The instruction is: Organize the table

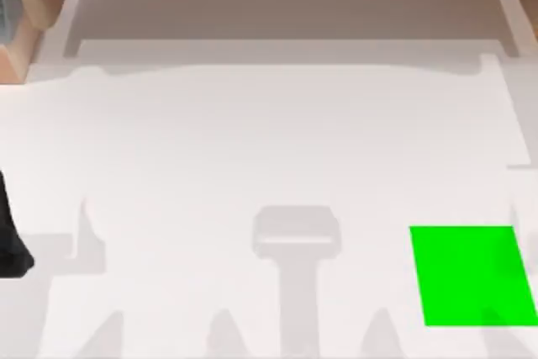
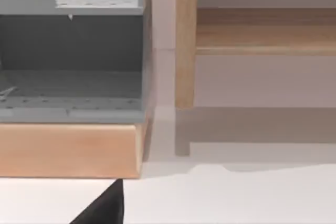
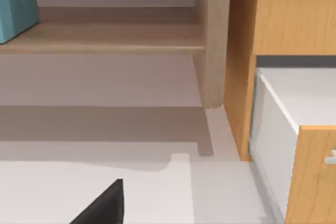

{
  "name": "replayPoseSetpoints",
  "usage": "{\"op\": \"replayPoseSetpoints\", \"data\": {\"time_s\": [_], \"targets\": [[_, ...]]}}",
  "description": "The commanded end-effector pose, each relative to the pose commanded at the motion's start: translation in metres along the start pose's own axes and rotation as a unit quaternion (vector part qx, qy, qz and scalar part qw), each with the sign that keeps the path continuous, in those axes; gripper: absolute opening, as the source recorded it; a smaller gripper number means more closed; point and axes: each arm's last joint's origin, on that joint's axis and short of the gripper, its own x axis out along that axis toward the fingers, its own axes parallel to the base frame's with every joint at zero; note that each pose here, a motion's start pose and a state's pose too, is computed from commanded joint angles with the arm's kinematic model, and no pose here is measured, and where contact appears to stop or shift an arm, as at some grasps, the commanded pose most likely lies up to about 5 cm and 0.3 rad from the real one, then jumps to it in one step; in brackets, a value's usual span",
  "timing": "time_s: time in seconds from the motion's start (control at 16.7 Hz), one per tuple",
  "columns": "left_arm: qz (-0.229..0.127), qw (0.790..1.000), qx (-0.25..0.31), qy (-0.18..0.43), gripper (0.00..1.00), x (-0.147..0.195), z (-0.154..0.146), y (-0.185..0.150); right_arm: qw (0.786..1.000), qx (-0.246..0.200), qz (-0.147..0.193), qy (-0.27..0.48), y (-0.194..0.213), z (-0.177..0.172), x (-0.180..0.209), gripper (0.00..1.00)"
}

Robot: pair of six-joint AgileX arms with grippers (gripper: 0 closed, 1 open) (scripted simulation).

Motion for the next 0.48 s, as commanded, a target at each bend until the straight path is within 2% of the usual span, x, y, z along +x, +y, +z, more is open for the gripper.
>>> {"op": "replayPoseSetpoints", "data": {"time_s": [0.24,0.48], "targets": [[0.000,1.000,0.000,0.000,1.00,0.000,0.000,0.000,1.000,-0.005,0.000,0.011,0.000,0.005,0.000,1.00],[0.000,1.000,0.000,0.000,1.00,0.000,0.000,0.000,0.997,-0.030,-0.005,0.070,-0.002,0.037,0.006,1.00]]}}
